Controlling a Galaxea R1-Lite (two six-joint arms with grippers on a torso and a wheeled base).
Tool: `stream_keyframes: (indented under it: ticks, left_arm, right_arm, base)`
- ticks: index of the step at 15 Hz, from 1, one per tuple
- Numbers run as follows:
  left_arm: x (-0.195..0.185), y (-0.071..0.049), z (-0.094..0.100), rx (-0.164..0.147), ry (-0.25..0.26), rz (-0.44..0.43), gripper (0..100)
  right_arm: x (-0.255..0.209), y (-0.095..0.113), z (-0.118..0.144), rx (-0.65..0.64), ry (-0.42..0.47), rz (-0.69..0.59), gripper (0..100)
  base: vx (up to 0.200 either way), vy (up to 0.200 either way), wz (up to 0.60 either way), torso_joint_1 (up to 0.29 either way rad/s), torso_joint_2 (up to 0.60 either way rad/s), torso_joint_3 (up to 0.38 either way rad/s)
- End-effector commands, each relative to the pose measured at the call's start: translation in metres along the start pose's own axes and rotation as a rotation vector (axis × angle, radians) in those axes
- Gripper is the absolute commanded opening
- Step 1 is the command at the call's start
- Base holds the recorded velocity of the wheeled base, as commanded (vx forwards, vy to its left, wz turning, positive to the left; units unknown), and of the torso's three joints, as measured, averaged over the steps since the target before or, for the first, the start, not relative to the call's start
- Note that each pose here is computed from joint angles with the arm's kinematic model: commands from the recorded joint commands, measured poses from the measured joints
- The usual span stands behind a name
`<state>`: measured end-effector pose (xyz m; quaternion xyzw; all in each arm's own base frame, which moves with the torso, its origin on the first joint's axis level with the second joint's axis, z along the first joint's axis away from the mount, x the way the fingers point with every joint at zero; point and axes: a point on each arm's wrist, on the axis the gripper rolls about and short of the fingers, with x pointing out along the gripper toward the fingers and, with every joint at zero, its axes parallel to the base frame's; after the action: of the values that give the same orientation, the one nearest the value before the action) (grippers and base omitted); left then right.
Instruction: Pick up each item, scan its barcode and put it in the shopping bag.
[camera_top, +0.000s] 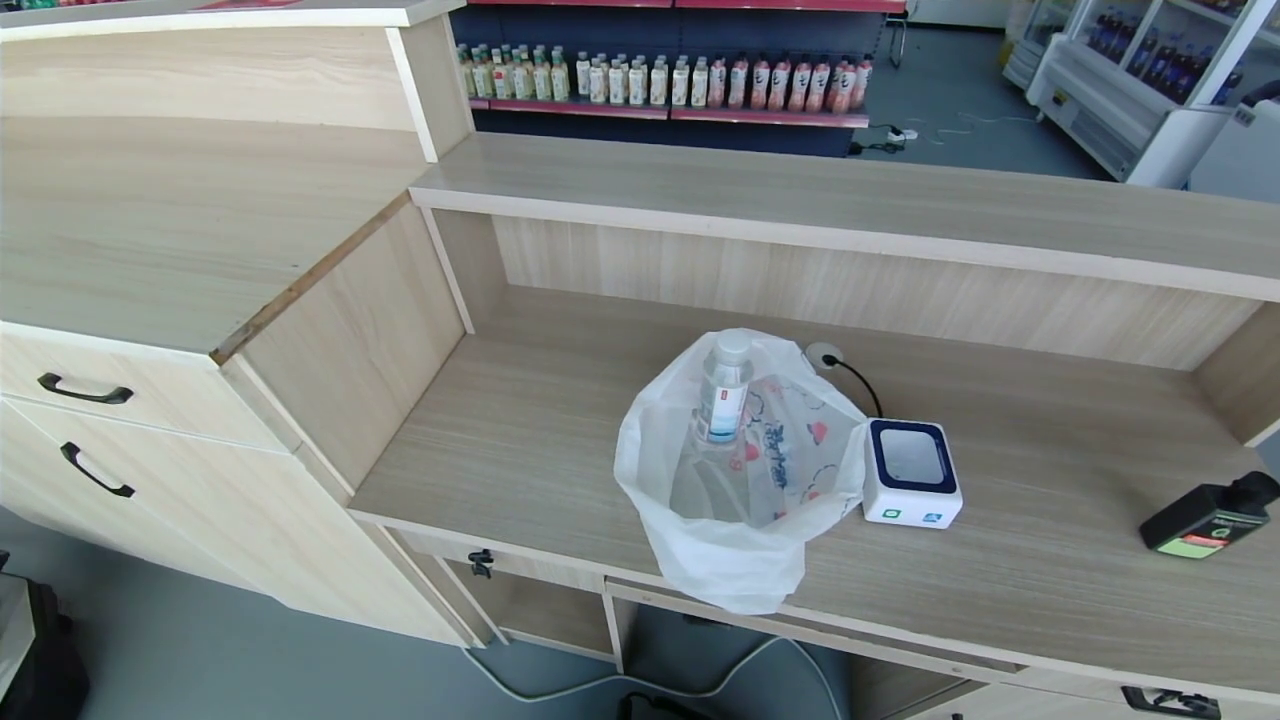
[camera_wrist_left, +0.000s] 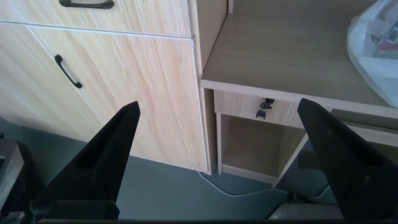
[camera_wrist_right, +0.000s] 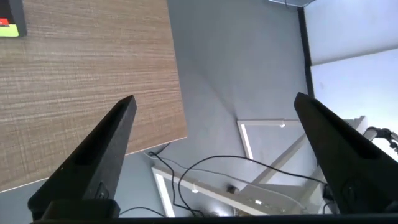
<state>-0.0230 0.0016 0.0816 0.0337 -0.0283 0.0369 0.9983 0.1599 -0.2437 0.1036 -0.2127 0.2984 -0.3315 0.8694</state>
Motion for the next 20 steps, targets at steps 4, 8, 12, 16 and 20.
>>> stream_keyframes:
  ticks: [4, 8, 12, 16, 20]
  left_arm:
    - [0.0, 0.0, 0.0, -0.001, -0.001, 0.0, 100]
    - [0.0, 0.0, 0.0, -0.001, -0.001, 0.0, 100]
    - [0.0, 0.0, 0.0, -0.001, -0.001, 0.0, 100]
    - [0.0, 0.0, 0.0, -0.001, -0.001, 0.0, 100]
    - [0.0, 0.0, 0.0, -0.001, -0.001, 0.0, 100]
  right_arm:
    - [0.038, 0.038, 0.01, 0.103, -0.022, 0.135, 100]
    - [0.048, 0.053, 0.029, 0.091, -0.081, 0.172, 100]
    - [0.05, 0.071, 0.038, 0.068, -0.101, 0.226, 100]
    - [0.055, 0.085, 0.051, 0.073, -0.135, 0.261, 100]
    - [0.056, 0.09, 0.058, 0.067, -0.153, 0.275, 100]
  base:
    - [0.0, 0.0, 0.0, 0.0, 0.0, 0.0]
    - [0.0, 0.0, 0.0, 0.0, 0.0, 0.0]
    - [0.0, 0.0, 0.0, 0.0, 0.0, 0.0]
    - [0.0, 0.0, 0.0, 0.0, 0.0, 0.0]
    - [0.0, 0.0, 0.0, 0.0, 0.0, 0.0]
